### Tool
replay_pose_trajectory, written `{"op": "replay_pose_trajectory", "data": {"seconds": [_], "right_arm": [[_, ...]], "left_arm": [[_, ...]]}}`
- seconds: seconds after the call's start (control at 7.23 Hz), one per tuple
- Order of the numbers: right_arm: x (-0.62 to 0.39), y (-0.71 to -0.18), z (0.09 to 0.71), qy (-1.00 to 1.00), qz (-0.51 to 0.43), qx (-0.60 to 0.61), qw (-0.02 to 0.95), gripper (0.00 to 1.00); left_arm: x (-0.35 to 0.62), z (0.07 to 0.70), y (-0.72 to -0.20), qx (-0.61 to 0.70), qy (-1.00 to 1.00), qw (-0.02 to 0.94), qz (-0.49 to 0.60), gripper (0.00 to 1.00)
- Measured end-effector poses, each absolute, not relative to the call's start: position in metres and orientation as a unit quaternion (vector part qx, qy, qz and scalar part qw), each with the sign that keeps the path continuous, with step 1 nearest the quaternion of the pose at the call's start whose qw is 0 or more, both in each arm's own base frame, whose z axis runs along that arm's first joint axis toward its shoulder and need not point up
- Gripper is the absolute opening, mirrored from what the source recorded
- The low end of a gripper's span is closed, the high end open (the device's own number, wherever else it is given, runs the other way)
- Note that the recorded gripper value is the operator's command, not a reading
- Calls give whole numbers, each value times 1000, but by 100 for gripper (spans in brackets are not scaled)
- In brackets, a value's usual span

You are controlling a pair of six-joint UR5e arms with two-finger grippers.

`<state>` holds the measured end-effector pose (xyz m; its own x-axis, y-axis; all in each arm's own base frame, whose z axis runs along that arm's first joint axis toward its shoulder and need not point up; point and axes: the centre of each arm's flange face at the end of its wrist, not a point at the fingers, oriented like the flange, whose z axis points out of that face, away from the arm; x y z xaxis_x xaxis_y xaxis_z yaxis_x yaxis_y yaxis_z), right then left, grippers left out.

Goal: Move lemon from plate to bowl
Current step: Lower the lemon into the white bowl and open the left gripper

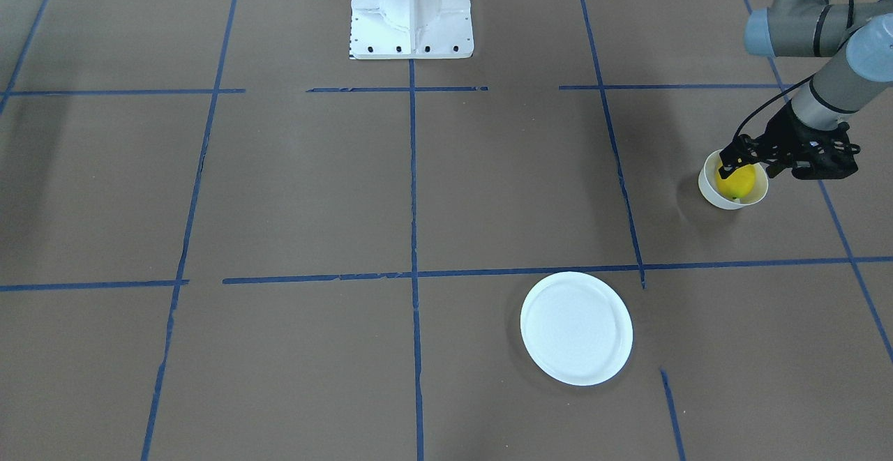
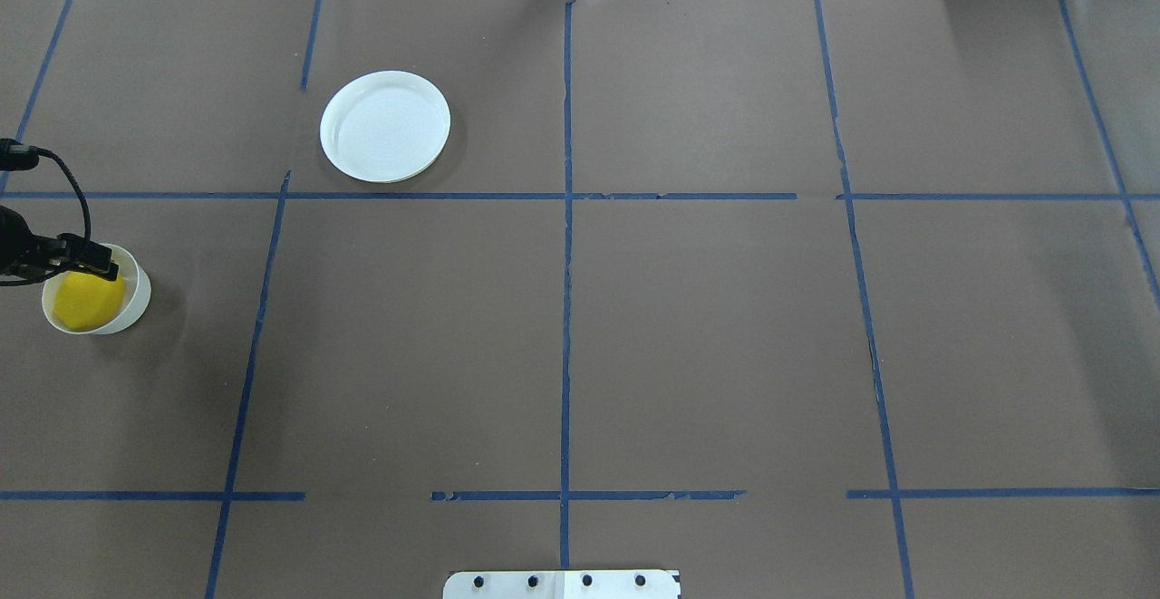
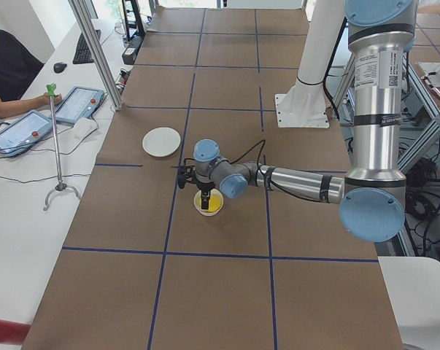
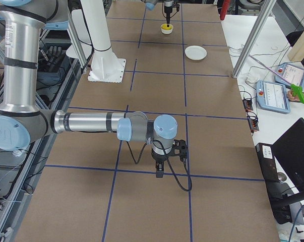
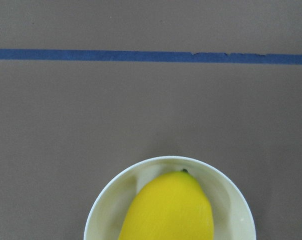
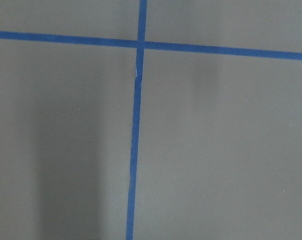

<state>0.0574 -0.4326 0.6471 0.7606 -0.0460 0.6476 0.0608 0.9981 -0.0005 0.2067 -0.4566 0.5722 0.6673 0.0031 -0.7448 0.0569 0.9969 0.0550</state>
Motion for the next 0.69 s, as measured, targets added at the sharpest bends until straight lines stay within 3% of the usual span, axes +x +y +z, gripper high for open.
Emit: {"op": "replay_pose_trajectory", "data": {"seconds": [0.69], "right_arm": [[57,-433,647,-345,-28,-11,938,100]], "left_arm": [[136,527,-449,102,414,904,44,100]]}}
